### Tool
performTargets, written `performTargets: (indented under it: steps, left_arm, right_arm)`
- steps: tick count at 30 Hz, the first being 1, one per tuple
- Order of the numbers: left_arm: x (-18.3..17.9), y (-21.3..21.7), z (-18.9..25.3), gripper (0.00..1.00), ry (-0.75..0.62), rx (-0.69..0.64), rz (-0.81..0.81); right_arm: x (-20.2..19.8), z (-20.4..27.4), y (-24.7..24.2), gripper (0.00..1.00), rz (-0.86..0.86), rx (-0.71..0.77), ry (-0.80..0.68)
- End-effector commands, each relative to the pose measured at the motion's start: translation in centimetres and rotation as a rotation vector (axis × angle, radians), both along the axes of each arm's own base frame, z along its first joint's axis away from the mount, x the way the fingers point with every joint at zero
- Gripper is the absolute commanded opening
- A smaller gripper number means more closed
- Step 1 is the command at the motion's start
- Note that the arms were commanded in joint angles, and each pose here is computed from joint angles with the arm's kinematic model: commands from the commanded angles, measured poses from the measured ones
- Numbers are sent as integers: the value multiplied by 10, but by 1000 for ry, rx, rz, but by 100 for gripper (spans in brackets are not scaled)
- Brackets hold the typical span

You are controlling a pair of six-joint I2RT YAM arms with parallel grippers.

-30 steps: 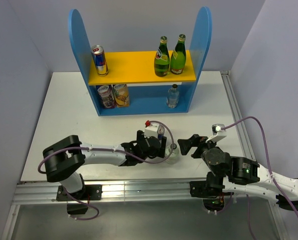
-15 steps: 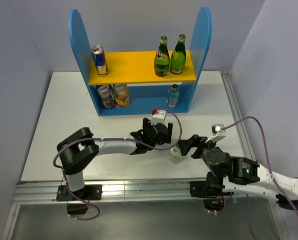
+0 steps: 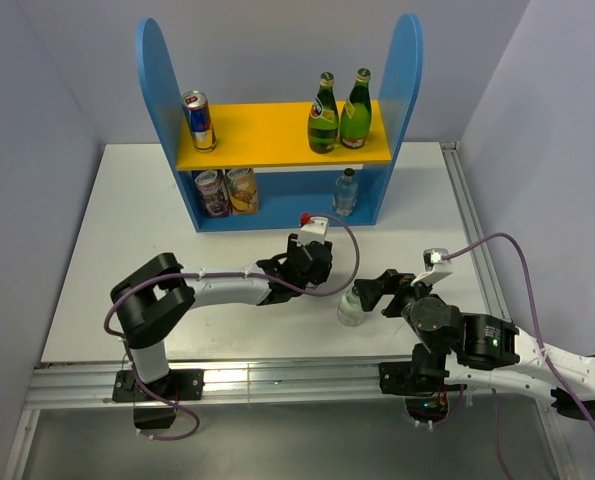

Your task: Place and organize the beverage onto the shelf

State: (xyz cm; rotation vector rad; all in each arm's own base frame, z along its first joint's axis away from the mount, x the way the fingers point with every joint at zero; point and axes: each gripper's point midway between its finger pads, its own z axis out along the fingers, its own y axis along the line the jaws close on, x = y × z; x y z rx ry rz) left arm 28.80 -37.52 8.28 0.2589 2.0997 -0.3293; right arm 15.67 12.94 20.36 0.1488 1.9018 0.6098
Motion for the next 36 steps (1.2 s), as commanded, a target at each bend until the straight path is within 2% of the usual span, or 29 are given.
performTargets:
  steps: [1,7,14,20,23,25,31,36]
  left_arm:
    - [6,10,69,0,-98,-76,48]
    - [29,41,162,0,-188,-80,105]
    - [74,96,284,0,-325,-188,198]
    - [115,140,343,0,-421,-208,278]
    - [136,154,352,0,-428,-206,302]
    - [154,164,343,0,-407,-180,336]
    - [177,178,344,0,-442,-175,382]
    - [195,185,328,0,-421,-133,413]
  right_arm:
    - [2,1,-2,100,-22,18,-11]
    - [1,1,-4,100,-23,31,-12]
    - [1,2,-3,100,-19,38,-16]
    - [1,2,-2,100,-13,36,-18]
    - [1,3,-2,100,-9,39,-20]
    - [0,3,-2,100,-7,40,-22]
    - [0,3,-1,100,-3,36,-20]
    - [-1,2,0,100,-1,36,-17]
